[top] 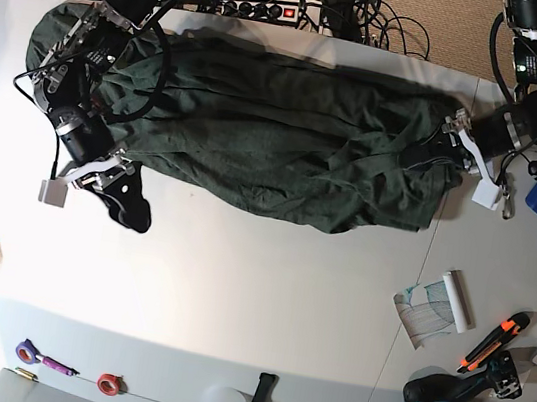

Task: Layout the t-shirt on the table in an organized manner, then fold the t-shirt properly
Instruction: 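Grasp the hem end of the shirt with the left gripper, then lift the hem end and fold it toward the collar with the left gripper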

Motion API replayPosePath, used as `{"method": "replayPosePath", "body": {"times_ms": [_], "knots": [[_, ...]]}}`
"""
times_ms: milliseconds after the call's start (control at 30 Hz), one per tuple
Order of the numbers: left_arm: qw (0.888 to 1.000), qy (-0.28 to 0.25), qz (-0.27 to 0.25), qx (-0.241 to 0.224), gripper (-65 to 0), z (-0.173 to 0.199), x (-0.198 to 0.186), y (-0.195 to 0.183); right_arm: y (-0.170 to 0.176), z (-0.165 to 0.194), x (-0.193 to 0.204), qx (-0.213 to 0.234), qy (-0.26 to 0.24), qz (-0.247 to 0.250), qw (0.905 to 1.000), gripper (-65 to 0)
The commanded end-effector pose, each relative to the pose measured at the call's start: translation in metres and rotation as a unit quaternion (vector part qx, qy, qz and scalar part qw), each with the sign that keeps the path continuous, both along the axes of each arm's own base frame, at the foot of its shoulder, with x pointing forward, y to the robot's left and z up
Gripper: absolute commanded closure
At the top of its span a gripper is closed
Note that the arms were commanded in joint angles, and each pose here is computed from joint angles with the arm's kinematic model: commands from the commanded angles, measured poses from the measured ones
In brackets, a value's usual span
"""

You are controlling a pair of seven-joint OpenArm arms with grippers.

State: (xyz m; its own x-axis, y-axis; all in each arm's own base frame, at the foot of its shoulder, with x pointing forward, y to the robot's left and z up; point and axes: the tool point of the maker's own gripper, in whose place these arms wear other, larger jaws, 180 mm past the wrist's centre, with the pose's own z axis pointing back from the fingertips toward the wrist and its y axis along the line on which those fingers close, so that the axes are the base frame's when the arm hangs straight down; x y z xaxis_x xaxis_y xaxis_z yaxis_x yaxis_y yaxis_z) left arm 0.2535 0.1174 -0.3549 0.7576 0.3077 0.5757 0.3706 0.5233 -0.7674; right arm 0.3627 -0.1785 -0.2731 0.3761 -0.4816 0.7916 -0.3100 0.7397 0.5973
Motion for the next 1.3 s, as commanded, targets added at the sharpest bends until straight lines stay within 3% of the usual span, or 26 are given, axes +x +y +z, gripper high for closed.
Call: {"method": "replayPosePath", "body": {"times_ms": [0,333,500,633,800,1067,1267], "knots": [[0.999,-0.032,-0.001,-0.015,0.0,0.020,0.009,0.001,-0.007,0.019,0.007,-0.007,-0.034,-0.010,0.9993,-25.8],[0.998,-0.039,-0.030,-0.030,0.0,0.030,0.006,-0.007,-0.020,0.009,0.014,-0.066,-0.021,-0.040,0.9968,-25.8],[0.997,-0.048,-0.042,-0.036,0.0,0.036,0.004,-0.020,-0.054,-0.009,0.018,-0.111,0.023,-0.117,0.9867,-25.8],[0.993,-0.069,-0.093,-0.034,0.0,0.048,-0.001,-0.050,-0.075,-0.009,0.015,-0.115,0.031,-0.152,0.9811,-25.8],[0.977,-0.097,-0.189,-0.025,0.0,0.061,-0.008,-0.105,-0.098,-0.010,0.006,-0.108,0.035,-0.186,0.9760,-25.8],[0.947,-0.157,-0.261,0.105,0.0,0.043,0.009,-0.174,-0.121,-0.012,-0.005,-0.101,0.042,-0.219,0.9695,-25.8],[0.922,-0.179,-0.315,0.135,0.0,0.044,-0.005,-0.230,-0.120,-0.014,-0.006,-0.102,0.048,-0.216,0.9698,-25.8]]}}
